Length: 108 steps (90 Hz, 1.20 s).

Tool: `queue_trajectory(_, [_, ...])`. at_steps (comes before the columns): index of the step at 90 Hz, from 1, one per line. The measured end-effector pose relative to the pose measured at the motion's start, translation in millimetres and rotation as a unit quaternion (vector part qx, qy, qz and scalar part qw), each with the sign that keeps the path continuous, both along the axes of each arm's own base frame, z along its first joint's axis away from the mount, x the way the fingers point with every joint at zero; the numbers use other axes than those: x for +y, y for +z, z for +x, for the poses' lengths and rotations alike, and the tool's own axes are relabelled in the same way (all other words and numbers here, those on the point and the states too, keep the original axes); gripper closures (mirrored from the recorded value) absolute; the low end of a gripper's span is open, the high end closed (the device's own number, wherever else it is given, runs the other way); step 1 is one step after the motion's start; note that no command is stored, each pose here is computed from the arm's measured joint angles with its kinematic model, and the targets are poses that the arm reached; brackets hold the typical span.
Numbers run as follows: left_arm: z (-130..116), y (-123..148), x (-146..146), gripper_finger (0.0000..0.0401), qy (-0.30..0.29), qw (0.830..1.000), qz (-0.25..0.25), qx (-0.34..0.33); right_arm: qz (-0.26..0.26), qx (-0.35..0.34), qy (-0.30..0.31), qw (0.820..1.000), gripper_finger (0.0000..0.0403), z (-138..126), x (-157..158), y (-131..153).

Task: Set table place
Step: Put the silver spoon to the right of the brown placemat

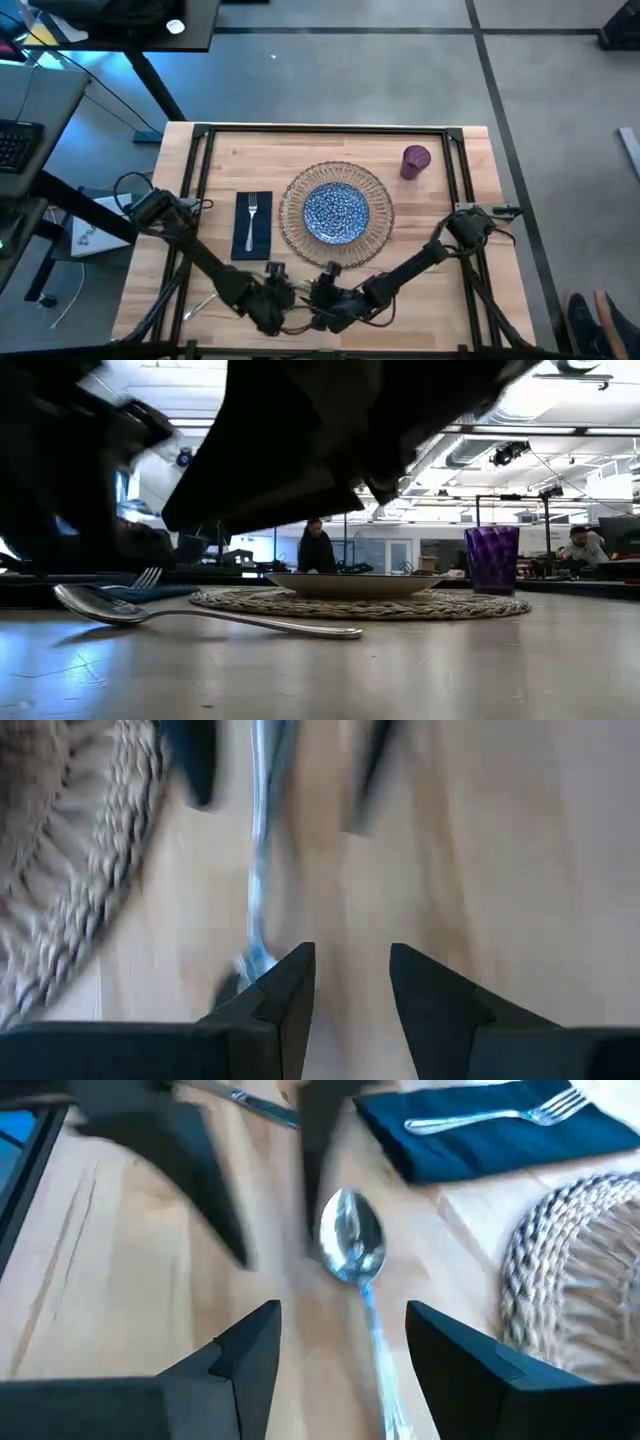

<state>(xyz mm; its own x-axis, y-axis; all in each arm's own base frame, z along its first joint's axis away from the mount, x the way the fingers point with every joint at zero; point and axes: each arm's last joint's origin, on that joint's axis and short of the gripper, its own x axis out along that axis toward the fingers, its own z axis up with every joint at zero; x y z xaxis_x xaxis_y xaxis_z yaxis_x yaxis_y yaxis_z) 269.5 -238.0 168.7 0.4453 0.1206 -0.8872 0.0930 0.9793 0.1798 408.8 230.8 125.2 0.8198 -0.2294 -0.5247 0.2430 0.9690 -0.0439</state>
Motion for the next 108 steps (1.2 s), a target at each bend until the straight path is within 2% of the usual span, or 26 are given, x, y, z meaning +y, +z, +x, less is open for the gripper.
queue_trajectory(10, [-18,11,-11,0.0286,0.014,1.0,0.013,-0.008,-0.011,0.017,0.015,1.0,0.0217,6,-12,-2])
queue_trajectory(23, [-37,22,-26,0.0286,0.023,0.998,0.011,-0.059,-0.022,0.026,0.05,0.998,0.0217,15,-22,-6])
queue_trajectory(36, [-50,25,-36,0.0286,0.016,0.995,0.025,-0.098,-0.015,0.019,0.074,0.997,0.0217,24,-25,-29])
queue_trajectory(51, [-55,25,-40,0.0286,0.008,0.995,0.023,-0.1,-0.008,0.018,0.06,0.998,0.0217,27,-26,-49])
queue_trajectory(66, [-55,25,-40,0.0286,0.008,0.995,0.022,-0.099,-0.004,0.024,0.056,0.998,0.0223,26,-26,-52])
queue_trajectory(82, [-51,26,-39,0.0286,0.014,0.995,0.018,-0.1,0.001,0.028,0.067,0.997,0.0281,26,-25,-53])
queue_trajectory(108, [-44,26,-35,0.0286,0.029,0.994,0.013,-0.107,0.077,0.046,0.073,0.993,0.0393,29,-31,-55])
